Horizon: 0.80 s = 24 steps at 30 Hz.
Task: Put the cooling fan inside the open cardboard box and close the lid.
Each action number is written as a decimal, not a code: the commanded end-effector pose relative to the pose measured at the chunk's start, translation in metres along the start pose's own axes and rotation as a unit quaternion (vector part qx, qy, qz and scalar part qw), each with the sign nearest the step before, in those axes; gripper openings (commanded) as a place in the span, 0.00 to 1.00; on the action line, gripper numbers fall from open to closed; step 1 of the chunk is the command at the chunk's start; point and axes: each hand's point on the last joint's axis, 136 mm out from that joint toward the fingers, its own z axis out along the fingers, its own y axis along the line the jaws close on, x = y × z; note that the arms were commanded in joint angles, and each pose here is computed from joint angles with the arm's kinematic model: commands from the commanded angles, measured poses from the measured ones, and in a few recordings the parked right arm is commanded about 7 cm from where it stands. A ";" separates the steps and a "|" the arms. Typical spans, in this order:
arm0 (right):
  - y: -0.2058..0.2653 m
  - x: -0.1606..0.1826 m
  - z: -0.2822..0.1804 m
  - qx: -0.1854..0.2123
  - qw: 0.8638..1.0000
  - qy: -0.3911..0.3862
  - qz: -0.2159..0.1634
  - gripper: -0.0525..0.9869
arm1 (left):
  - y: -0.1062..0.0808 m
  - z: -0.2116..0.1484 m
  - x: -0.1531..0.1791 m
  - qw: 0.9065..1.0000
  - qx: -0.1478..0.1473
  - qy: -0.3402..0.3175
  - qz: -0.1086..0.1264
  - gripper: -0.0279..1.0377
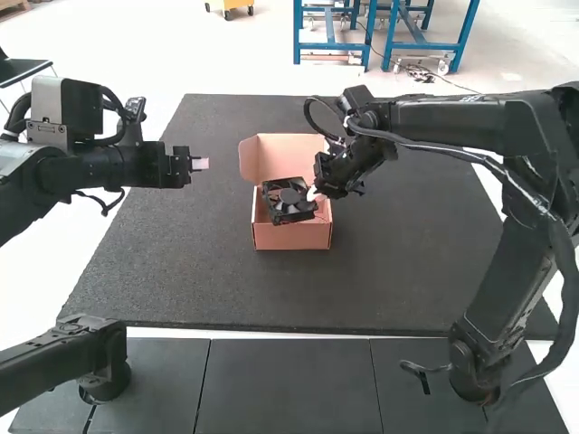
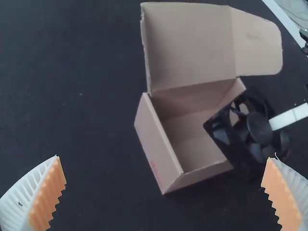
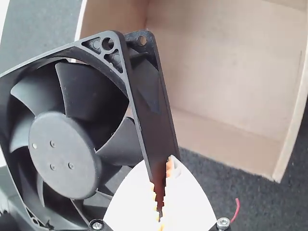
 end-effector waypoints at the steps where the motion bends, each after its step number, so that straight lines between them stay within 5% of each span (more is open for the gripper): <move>1: 0.019 -0.011 0.000 -0.012 1.000 -0.005 -0.019 0.04 | -0.004 -0.006 -0.009 1.000 0.005 -0.018 -0.004 0.93; 14: -0.005 -0.023 0.017 0.053 0.998 0.008 0.024 0.04 | -0.006 -0.010 -0.018 1.000 0.007 -0.029 -0.002 0.93; 24: -0.009 -0.023 0.024 0.060 0.997 0.011 0.055 0.04 | -0.010 -0.010 -0.019 0.999 0.016 -0.032 -0.002 0.93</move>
